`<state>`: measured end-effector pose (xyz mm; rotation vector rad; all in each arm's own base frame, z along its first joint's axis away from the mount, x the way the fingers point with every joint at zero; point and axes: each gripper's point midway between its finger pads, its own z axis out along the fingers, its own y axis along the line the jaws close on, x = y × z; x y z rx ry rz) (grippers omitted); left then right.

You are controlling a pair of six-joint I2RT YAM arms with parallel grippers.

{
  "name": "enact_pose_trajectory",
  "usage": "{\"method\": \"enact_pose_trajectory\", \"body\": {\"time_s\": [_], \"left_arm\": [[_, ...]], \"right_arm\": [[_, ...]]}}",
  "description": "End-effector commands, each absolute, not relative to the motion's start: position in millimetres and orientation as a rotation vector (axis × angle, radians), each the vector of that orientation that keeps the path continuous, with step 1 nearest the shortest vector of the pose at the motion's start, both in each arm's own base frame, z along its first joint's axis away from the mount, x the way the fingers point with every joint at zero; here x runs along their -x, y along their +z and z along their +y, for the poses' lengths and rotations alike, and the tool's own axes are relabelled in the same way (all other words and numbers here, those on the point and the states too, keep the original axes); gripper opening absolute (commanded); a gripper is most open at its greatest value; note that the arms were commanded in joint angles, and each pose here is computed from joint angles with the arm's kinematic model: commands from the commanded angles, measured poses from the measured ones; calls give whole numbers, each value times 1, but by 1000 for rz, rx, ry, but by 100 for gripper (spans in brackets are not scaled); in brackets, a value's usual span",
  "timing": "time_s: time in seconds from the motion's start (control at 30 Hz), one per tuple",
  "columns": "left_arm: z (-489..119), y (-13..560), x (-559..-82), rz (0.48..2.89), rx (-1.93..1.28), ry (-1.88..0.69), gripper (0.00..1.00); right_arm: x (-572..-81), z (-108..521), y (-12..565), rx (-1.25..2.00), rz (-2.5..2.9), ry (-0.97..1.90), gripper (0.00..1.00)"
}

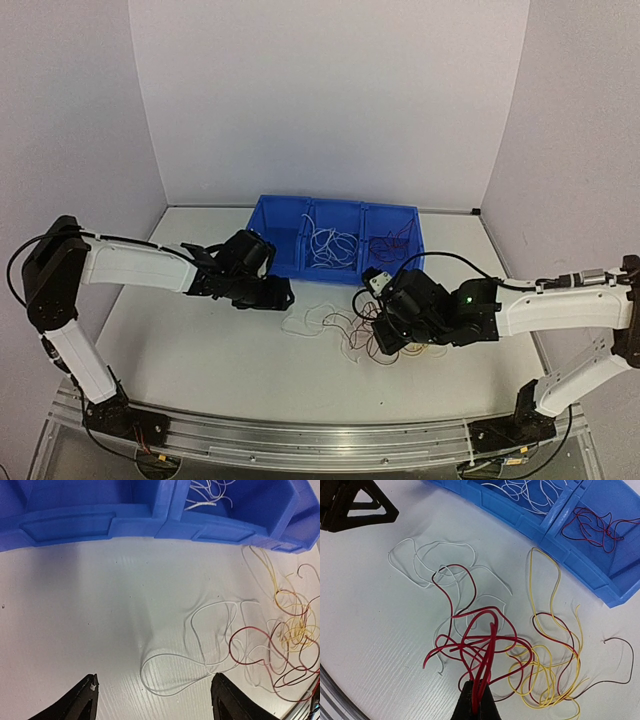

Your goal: Untangle the cables

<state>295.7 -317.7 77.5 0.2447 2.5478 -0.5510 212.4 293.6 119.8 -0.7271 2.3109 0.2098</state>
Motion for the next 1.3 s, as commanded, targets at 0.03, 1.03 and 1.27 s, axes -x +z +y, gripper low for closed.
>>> {"method": "enact_pose_trajectory", "body": {"time_s": [0.03,1.03,1.27], "left_arm": [[-322,54,-290,2592,-507,-410,71],[-385,-4,-296,2316,-1433,-421,14],[-378,21,-315,2283,-1275,-329,0]], "right_arm": [[-212,301,137,739,2278,260,0],[-206,312,144,785,2273,332,0],[-209,306,150,737,2260,316,0]]}}
